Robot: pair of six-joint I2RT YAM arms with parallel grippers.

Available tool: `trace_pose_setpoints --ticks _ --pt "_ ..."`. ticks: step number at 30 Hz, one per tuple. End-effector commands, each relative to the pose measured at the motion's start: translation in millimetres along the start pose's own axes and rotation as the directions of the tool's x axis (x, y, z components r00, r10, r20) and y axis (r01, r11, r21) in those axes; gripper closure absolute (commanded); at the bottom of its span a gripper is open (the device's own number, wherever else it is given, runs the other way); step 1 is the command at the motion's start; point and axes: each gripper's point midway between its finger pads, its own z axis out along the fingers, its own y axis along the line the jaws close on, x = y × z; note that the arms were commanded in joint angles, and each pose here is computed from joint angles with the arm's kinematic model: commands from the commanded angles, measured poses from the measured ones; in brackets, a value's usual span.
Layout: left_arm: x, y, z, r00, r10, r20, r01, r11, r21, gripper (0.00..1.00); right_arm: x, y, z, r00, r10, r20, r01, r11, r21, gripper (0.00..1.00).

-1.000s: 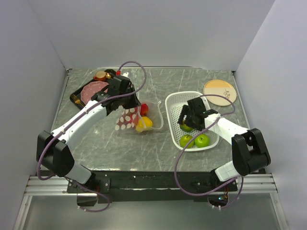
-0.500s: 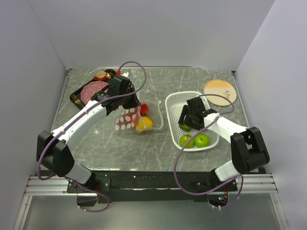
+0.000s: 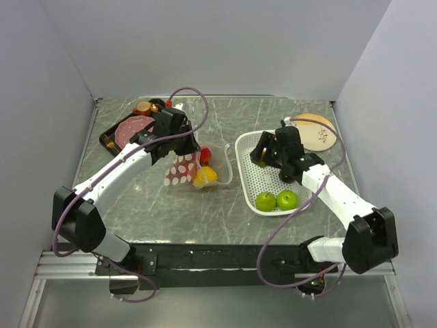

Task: Place the food in the zip-top bag and seal the zipper
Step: Pick up the fake fruit from the bin, then place the fake fruit in the zipper food storage bag.

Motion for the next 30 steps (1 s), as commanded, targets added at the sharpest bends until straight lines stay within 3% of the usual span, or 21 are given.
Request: trace_pose_setpoints --ticks 1,6,19,23,26,30 --pt "-16 -16 -11 0.999 0.007 0.049 -0.009 0.999 0.049 0.99 -18 66 -30 0.998 0.003 0.065 0.012 0.972 -0.235 0.72" --pt "-17 -21 -8 0.999 -0.003 0.051 -0.001 0.997 0.071 0.99 -2 114 -40 1.0 0.003 0.03 0.009 0.921 -0.388 0.72" --pt "-18 -36 -2 0.999 0.002 0.034 -0.006 0.993 0.117 0.99 26 168 -1 0.993 -0.085 -0.076 0.042 0.891 -0.453 0.69" --pt "-25 -40 -8 0.998 -0.008 0.061 0.0 0.992 0.127 0.99 36 201 -1 0.988 -0.103 -0.114 0.023 0.83 -0.558 0.64" --pt "-31 -40 -16 0.996 -0.015 0.087 0.004 0.992 0.124 0.99 48 219 2 0.975 -0.136 -0.173 0.005 0.798 -0.603 0.52" --pt "-41 -43 -33 0.99 -0.019 0.141 0.0 0.992 0.129 0.99 53 213 2 0.974 -0.153 -0.165 0.024 0.801 -0.598 0.19"
